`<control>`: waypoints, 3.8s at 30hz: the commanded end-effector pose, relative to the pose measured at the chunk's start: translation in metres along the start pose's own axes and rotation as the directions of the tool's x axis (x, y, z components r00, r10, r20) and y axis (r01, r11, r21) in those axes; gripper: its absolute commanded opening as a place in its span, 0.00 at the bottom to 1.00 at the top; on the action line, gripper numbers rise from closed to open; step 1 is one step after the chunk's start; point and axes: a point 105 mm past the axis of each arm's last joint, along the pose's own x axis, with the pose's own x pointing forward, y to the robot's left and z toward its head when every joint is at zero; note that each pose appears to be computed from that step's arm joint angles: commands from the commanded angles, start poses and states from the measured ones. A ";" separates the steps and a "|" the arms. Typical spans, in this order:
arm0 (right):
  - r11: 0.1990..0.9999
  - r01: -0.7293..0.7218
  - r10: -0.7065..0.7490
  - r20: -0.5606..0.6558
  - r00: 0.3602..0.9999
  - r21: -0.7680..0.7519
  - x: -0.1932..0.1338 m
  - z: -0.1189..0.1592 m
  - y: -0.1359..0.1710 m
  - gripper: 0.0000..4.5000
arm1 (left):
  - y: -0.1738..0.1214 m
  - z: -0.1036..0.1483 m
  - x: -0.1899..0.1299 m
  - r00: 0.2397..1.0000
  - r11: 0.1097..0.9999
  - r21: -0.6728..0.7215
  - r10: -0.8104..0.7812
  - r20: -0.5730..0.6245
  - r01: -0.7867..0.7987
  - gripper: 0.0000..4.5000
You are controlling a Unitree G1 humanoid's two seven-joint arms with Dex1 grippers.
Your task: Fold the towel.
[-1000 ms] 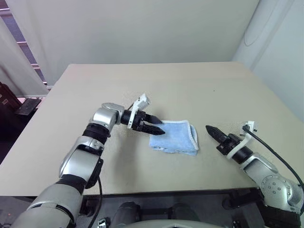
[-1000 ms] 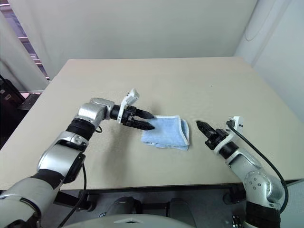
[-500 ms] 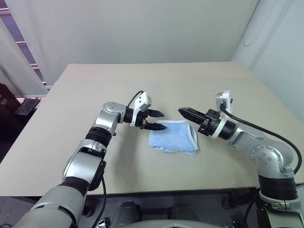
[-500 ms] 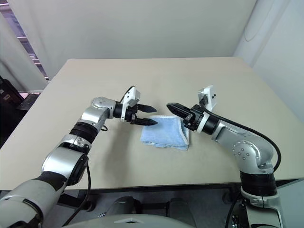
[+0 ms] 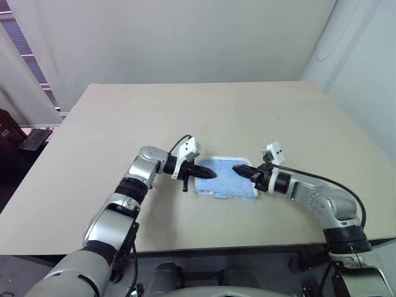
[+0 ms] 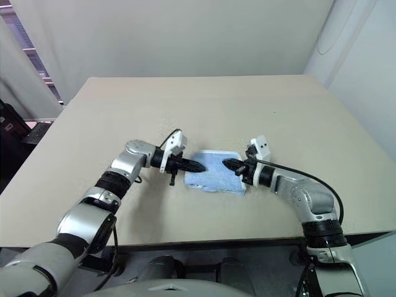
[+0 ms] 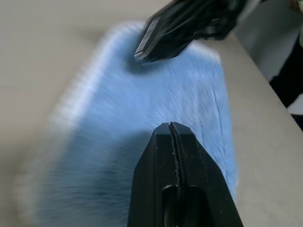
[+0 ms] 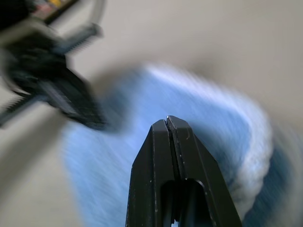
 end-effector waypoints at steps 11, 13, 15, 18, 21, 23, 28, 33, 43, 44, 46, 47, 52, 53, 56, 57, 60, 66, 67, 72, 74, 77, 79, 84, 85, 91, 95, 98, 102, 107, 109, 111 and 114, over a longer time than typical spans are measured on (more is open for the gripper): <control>0.998 0.057 -0.058 -0.017 0.998 -0.013 -0.006 -0.028 -0.011 0.00 | 0.003 0.000 0.020 0.999 0.998 -0.062 -0.002 0.035 0.004 0.01; 1.000 0.023 -0.022 0.047 0.999 -0.008 -0.012 -0.014 -0.005 0.00 | 0.006 0.003 0.012 0.999 0.998 -0.069 0.007 0.044 -0.004 0.01; 1.000 0.026 -0.026 0.095 0.995 0.008 -0.018 -0.003 -0.005 0.00 | 0.009 0.007 0.002 0.999 0.998 -0.070 0.015 0.053 -0.012 0.01; 0.999 0.018 -0.023 0.151 0.988 0.033 -0.028 0.010 -0.004 0.13 | 0.015 0.018 -0.013 0.995 0.996 -0.080 0.041 0.094 -0.034 0.00; 0.997 0.002 -0.016 0.182 0.983 0.078 -0.040 0.015 -0.002 0.36 | 0.015 0.025 -0.031 0.993 0.998 -0.067 0.028 0.116 -0.020 0.19; 0.994 0.003 -0.024 0.186 0.982 0.112 -0.046 0.015 -0.004 0.53 | 0.015 0.028 -0.040 0.992 0.998 -0.062 0.036 0.118 -0.029 0.36; 0.945 0.043 -0.079 0.099 0.992 0.324 -0.059 0.004 -0.027 0.94 | 0.023 0.027 -0.065 0.986 0.989 -0.083 0.133 0.103 -0.125 0.78; 0.866 -0.026 0.025 0.008 1.000 0.499 -0.064 0.006 -0.028 1.00 | 0.022 0.014 -0.082 0.982 0.979 -0.121 0.175 0.067 -0.166 0.94; 0.781 0.024 0.105 -0.168 0.980 0.624 -0.049 -0.004 -0.045 1.00 | 0.012 -0.001 -0.090 0.978 0.969 -0.151 0.205 0.041 -0.197 0.94; 0.779 0.019 0.118 -0.176 0.977 0.627 -0.047 -0.006 -0.044 1.00 | 0.012 -0.001 -0.090 0.977 0.968 -0.151 0.208 0.040 -0.200 0.94; 0.761 0.000 0.159 -0.187 0.969 0.649 -0.037 -0.009 -0.039 1.00 | 0.010 -0.002 -0.091 0.975 0.966 -0.156 0.217 0.040 -0.208 0.94; 0.752 -0.015 0.184 -0.189 0.965 0.659 -0.032 -0.010 -0.035 1.00 | 0.010 -0.003 -0.092 0.974 0.964 -0.159 0.221 0.039 -0.213 0.94; 0.739 -0.109 0.290 -0.168 0.942 0.664 -0.014 -0.005 -0.015 1.00 | 0.005 -0.007 -0.094 0.972 0.959 -0.175 0.231 0.033 -0.222 0.94; 0.735 -0.129 0.311 -0.162 0.936 0.665 -0.010 -0.004 -0.010 1.00 | 0.005 -0.007 -0.094 0.972 0.959 -0.177 0.232 0.032 -0.223 0.94; 0.728 -0.152 0.344 -0.164 0.924 0.668 -0.002 -0.005 -0.001 1.00 | 0.004 -0.008 -0.093 0.972 0.957 -0.182 0.234 0.030 -0.225 0.94; 0.727 -0.163 0.358 -0.165 0.919 0.668 0.000 -0.006 0.003 1.00 | 0.003 -0.008 -0.092 0.972 0.957 -0.183 0.235 0.030 -0.226 0.94; 0.717 -0.178 0.394 -0.180 0.901 0.674 0.006 -0.013 0.013 1.00 | 0.004 -0.008 -0.091 0.971 0.957 -0.182 0.236 0.028 -0.227 0.94; 0.698 -0.165 0.418 -0.209 0.884 0.697 0.020 -0.030 0.024 1.00 | 0.006 -0.008 -0.091 0.971 0.957 -0.173 0.240 0.019 -0.233 0.94; 0.693 -0.173 0.427 -0.205 0.880 0.700 0.022 -0.030 0.027 1.00 | 0.006 -0.008 -0.091 0.971 0.957 -0.173 0.240 0.020 -0.233 0.94; 0.686 -0.153 0.411 -0.206 0.888 0.711 0.033 -0.032 0.028 0.92 | 0.007 -0.007 -0.089 0.971 0.958 -0.167 0.239 0.019 -0.232 0.95; 0.685 -0.142 0.405 -0.211 0.890 0.715 0.035 -0.036 0.027 0.80 | 0.007 -0.007 -0.089 0.970 0.958 -0.167 0.240 0.019 -0.234 0.95; 0.667 -0.143 0.402 -0.192 0.895 0.731 0.037 -0.035 0.027 0.57 | 0.007 -0.007 -0.089 0.970 0.957 -0.169 0.243 0.019 -0.237 0.95; 0.658 -0.131 0.391 -0.187 0.901 0.741 0.036 -0.035 0.024 0.41 | 0.007 -0.007 -0.089 0.970 0.957 -0.169 0.243 0.017 -0.237 0.95; 0.655 -0.135 0.391 -0.181 0.903 0.743 0.033 -0.035 0.023 0.03 | 0.008 -0.008 -0.088 0.970 0.956 -0.173 0.244 0.015 -0.238 0.95; 0.654 -0.143 0.394 -0.173 0.903 0.743 0.032 -0.034 0.024 0.01 | 0.009 -0.008 -0.087 0.970 0.956 -0.174 0.244 0.016 -0.238 0.95; 0.650 -0.251 0.357 0.003 0.934 0.717 0.018 0.006 0.016 0.01 | 0.016 -0.002 -0.093 0.964 0.950 -0.180 0.265 0.026 -0.257 0.95; 0.661 -0.358 0.313 0.192 0.930 0.660 -0.008 0.048 0.012 0.01 | 0.022 0.002 -0.097 0.959 0.945 -0.191 0.279 0.039 -0.267 0.95; 0.690 -0.392 0.245 0.312 0.918 0.608 -0.030 0.070 0.006 0.01 | 0.023 0.002 -0.096 0.960 0.945 -0.191 0.278 0.037 -0.266 0.95; 0.740 -0.332 0.002 0.492 0.871 0.585 -0.063 0.100 -0.026 0.01 | 0.024 0.002 -0.094 0.962 0.947 -0.192 0.271 0.042 -0.259 0.95; 0.685 -0.190 -0.427 0.599 0.678 0.703 -0.123 0.118 -0.094 0.01 | 0.026 0.004 -0.088 0.965 0.951 -0.187 0.257 0.042 -0.245 0.95; 0.635 -0.137 -0.570 0.581 0.580 0.760 -0.149 0.110 -0.120 0.01 | 0.027 0.007 -0.085 0.968 0.955 -0.182 0.248 0.049 -0.235 0.95; 0.606 0.019 -0.696 0.519 0.496 0.795 -0.167 0.096 -0.141 0.01 | 0.028 0.009 -0.083 0.968 0.956 -0.179 0.245 0.051 -0.232 0.95; 0.476 0.115 -0.812 0.385 0.438 0.872 -0.172 0.069 -0.163 0.01 | 0.027 0.007 -0.082 0.970 0.958 -0.173 0.239 0.044 -0.229 0.95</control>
